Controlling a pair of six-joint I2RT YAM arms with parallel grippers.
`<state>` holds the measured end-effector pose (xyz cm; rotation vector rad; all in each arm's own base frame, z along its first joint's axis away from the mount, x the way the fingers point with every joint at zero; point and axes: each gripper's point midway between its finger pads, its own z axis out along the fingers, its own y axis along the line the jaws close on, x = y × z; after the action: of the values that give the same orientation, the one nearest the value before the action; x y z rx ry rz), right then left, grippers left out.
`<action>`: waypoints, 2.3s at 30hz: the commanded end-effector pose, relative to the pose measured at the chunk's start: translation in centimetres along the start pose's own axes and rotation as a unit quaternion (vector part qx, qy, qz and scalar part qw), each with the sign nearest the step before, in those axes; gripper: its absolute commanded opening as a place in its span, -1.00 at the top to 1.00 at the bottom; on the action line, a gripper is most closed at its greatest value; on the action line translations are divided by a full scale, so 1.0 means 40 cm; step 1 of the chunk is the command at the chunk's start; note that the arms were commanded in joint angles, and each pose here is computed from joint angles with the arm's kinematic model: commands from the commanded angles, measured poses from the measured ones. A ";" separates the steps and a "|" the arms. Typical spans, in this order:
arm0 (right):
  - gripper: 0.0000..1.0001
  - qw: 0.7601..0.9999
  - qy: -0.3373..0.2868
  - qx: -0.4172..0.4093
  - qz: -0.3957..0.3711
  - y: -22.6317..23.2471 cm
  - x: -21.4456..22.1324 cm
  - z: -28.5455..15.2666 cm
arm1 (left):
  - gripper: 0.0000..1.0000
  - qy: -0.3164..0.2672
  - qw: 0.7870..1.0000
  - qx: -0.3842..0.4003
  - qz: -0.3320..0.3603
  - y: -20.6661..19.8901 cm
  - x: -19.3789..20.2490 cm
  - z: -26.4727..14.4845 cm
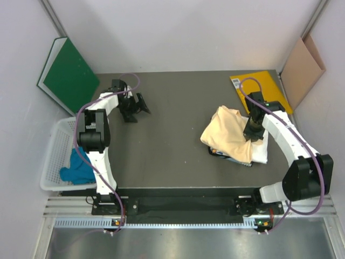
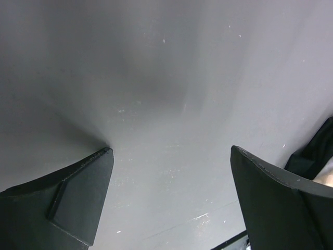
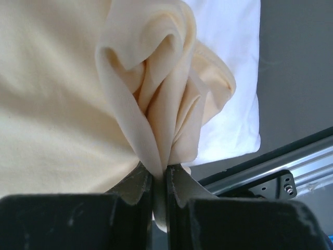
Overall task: Fold and stack the t-shirts
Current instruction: Neatly place the folded tshirt to the corner
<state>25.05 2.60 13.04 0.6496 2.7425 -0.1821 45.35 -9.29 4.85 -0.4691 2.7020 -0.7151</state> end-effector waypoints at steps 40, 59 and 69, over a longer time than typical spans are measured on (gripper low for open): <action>1.00 0.919 -0.075 -0.372 -0.106 0.424 -0.184 -0.160 | -0.98 0.045 0.998 0.010 0.052 -0.067 0.042 0.059; 1.00 0.845 0.192 -0.494 -0.074 0.401 0.104 -0.031 | -0.98 0.071 0.997 -0.004 0.043 -0.037 0.073 0.088; 1.00 0.887 0.312 -0.332 -0.080 0.262 0.225 0.056 | -0.98 0.073 0.996 -0.010 0.043 -0.034 0.076 0.091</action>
<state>26.33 17.49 8.26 0.2281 2.9203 1.2284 45.43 -13.76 4.84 -0.3100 2.7579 -0.8043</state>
